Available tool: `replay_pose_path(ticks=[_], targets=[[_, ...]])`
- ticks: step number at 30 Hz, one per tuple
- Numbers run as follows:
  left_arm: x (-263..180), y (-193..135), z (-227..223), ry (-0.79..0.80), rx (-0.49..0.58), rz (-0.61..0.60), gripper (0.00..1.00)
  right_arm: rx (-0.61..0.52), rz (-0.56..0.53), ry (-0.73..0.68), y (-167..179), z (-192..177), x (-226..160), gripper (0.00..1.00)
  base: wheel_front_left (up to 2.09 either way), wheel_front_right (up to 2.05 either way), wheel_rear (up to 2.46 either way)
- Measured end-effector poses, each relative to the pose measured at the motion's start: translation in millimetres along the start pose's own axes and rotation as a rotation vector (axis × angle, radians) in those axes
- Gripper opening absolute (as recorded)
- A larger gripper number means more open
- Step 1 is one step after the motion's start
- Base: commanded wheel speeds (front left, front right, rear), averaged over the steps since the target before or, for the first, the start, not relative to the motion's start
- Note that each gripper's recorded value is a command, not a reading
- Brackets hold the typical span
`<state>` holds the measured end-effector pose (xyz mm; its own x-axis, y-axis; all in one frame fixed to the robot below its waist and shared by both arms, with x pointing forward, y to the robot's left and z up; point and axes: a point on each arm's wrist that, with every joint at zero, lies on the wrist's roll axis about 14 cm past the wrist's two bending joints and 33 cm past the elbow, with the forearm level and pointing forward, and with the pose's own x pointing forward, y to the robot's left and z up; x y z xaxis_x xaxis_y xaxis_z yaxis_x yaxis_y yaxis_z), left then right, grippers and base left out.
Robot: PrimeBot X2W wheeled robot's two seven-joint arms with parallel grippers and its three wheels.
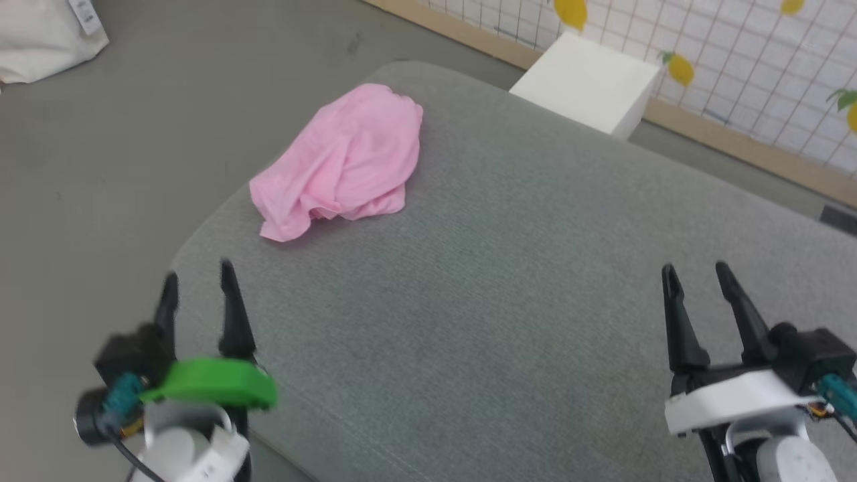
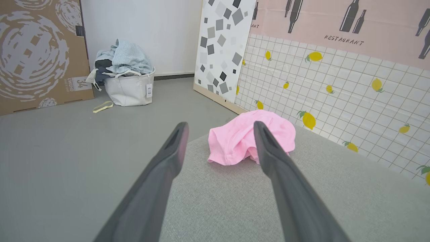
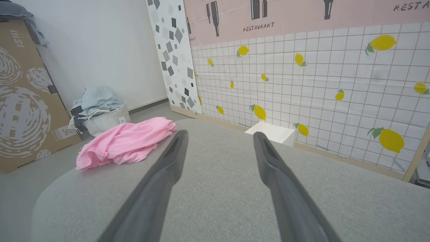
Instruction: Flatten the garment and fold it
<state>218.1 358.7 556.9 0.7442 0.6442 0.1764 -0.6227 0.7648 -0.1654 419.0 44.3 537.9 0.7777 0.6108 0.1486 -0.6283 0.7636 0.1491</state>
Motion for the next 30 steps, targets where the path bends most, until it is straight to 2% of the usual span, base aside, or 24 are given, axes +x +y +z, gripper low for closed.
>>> replay_pose_path(ticks=[7,13,17,21,24,30], targets=[[78.9,-14.3,30.0,-0.040,0.009,-0.038,1.00,0.003,-0.041,-0.029,-23.4,3.2,13.1,1.00,0.00,0.00,0.00],[150.2,-34.1,11.8,0.123,0.017,-0.073,1.00,0.021,-0.111,-0.019,-57.6,-12.7,17.7,1.00,0.00,0.00,0.00],[186.2,-48.1,-24.3,0.315,0.084,-0.097,1.00,0.032,-0.174,0.000,-85.3,-28.8,13.7,1.00,0.00,0.00,0.00],[212.4,-63.2,-70.3,0.518,0.046,-0.063,1.00,0.037,-0.248,-0.003,-117.1,-40.2,7.4,1.00,0.00,0.00,0.00],[210.6,-75.5,-132.3,0.748,0.010,-0.012,1.00,0.053,-0.334,0.034,-146.4,-61.9,-12.7,1.00,0.00,0.00,0.00],[197.3,-72.3,-204.2,0.990,0.036,0.094,1.00,0.068,-0.446,0.101,-179.1,-91.4,-46.4,1.00,0.00,0.00,0.00]])
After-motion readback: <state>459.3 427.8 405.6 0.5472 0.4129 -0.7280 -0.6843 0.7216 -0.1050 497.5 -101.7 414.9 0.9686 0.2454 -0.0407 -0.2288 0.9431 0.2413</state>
